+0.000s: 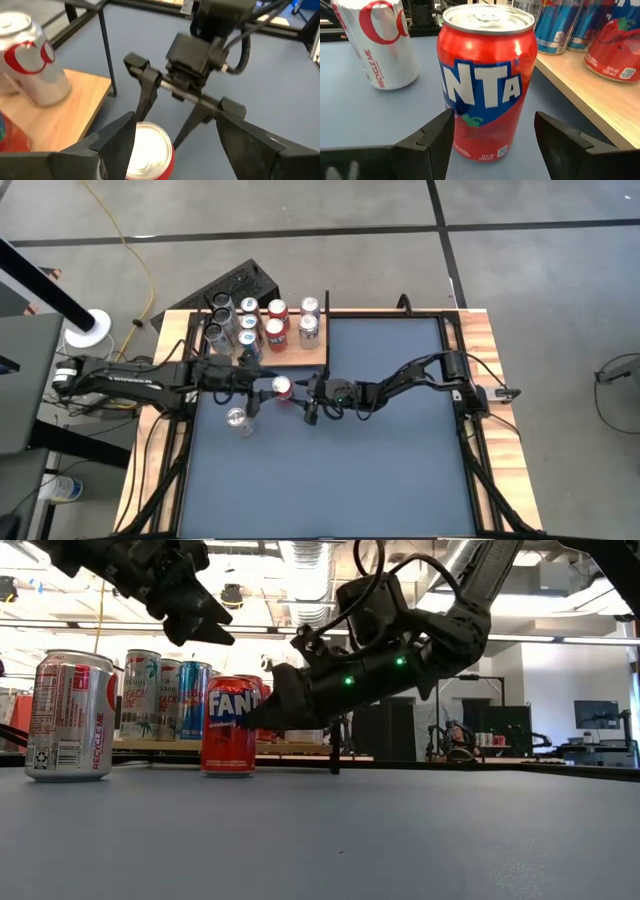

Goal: Place canned beverage on shelf
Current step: Put the red soda can on the shelf aligned with the other orange soda can

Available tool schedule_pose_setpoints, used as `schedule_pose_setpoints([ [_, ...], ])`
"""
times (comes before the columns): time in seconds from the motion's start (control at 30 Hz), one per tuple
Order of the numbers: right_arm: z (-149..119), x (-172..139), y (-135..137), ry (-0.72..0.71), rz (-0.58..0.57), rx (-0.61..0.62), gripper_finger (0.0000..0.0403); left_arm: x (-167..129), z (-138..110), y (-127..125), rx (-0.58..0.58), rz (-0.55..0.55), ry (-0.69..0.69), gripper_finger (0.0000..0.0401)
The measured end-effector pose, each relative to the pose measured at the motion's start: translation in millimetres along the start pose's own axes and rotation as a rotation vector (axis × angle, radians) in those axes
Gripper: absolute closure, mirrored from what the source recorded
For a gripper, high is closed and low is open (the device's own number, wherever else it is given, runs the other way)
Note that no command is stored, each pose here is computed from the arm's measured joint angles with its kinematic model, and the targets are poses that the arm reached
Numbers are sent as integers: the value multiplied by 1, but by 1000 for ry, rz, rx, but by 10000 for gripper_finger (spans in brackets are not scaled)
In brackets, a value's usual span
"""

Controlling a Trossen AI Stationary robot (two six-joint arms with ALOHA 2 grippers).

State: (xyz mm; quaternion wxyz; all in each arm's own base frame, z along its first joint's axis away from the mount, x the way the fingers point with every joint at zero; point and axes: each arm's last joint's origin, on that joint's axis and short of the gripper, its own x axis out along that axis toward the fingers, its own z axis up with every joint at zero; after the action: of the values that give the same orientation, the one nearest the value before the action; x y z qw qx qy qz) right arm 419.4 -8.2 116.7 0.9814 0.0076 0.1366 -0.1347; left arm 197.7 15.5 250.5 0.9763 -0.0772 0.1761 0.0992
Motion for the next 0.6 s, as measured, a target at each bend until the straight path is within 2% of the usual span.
schedule_pose_setpoints([
  [0.17, -2, 0, 0, 21, -1, -6, 143, 13, -2, -1, 2, 7, 5, 126],
  [0.37, -2, 0, 0, 22, -1, -12, 143, 23, -5, 2, 19, 90, 12, 120],
  [0.6, -2, 0, 0, 23, 0, -34, 143, 33, -13, 2, -4, 115, 59, 120],
])
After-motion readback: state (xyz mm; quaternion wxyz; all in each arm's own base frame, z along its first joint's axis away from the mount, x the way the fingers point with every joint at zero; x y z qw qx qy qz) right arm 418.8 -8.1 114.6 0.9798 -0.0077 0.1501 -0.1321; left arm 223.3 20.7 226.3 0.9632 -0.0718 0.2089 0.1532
